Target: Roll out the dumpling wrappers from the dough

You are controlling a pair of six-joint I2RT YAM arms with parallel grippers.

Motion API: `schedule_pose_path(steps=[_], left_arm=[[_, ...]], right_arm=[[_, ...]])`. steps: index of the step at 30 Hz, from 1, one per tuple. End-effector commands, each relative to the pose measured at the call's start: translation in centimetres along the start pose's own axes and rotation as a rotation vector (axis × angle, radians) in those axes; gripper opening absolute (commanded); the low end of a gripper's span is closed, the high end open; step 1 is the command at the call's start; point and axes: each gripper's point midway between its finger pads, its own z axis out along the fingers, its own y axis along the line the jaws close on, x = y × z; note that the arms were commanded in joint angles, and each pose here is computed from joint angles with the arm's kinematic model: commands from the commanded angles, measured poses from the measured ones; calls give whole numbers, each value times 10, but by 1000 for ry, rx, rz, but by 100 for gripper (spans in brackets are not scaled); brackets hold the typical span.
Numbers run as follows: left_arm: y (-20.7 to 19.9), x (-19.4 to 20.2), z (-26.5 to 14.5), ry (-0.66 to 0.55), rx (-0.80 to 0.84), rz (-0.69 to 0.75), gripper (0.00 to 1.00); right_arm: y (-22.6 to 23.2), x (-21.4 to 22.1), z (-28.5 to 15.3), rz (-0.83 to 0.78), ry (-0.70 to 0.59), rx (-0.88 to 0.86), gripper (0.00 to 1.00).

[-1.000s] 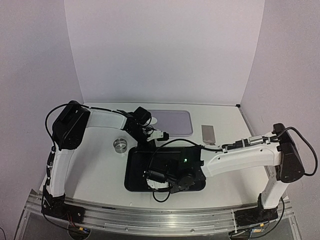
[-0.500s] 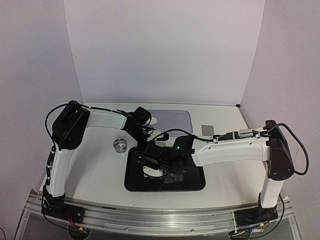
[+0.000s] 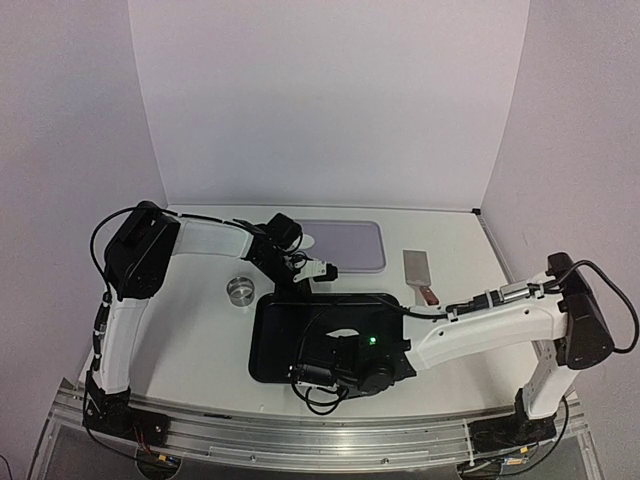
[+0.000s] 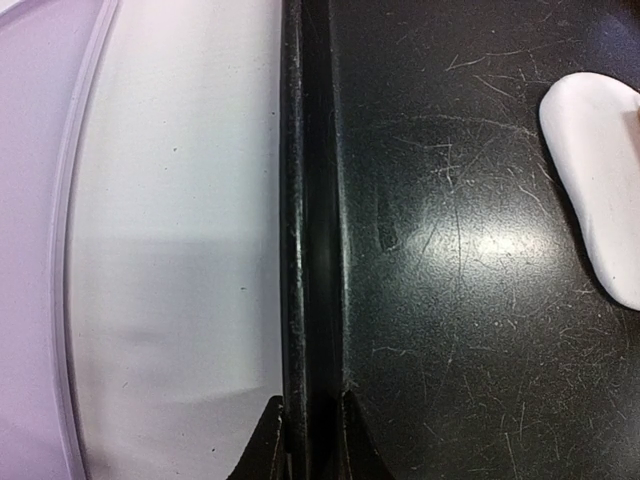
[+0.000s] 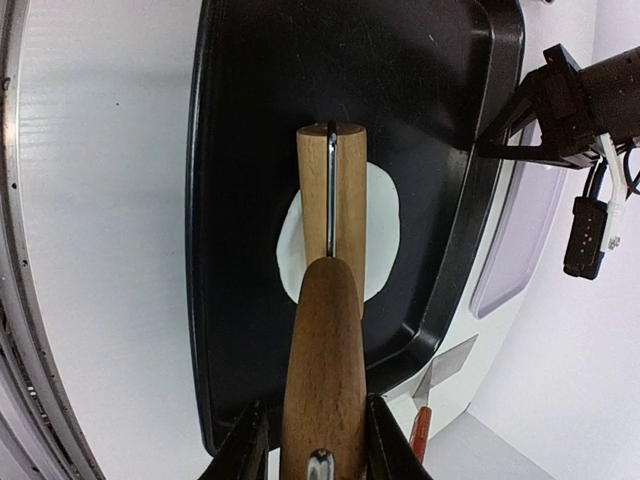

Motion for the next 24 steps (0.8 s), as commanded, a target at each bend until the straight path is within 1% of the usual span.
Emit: schedule_pose_path(steps=[1,12,20,24], left_arm=[[33,23,-1,72,-118,55,0],[35,27,-2,69,-120,41,0],[35,28,0,66,-117,38,0],[35,28,0,65,-116,35,0]], right_arm=[[77,49,9,-50,180,-331,0],[101,58,-5,-111,238,-341,0],[106,59,-12,-63,248,-336,0],[91,52,-19,-21,207,-291,0]])
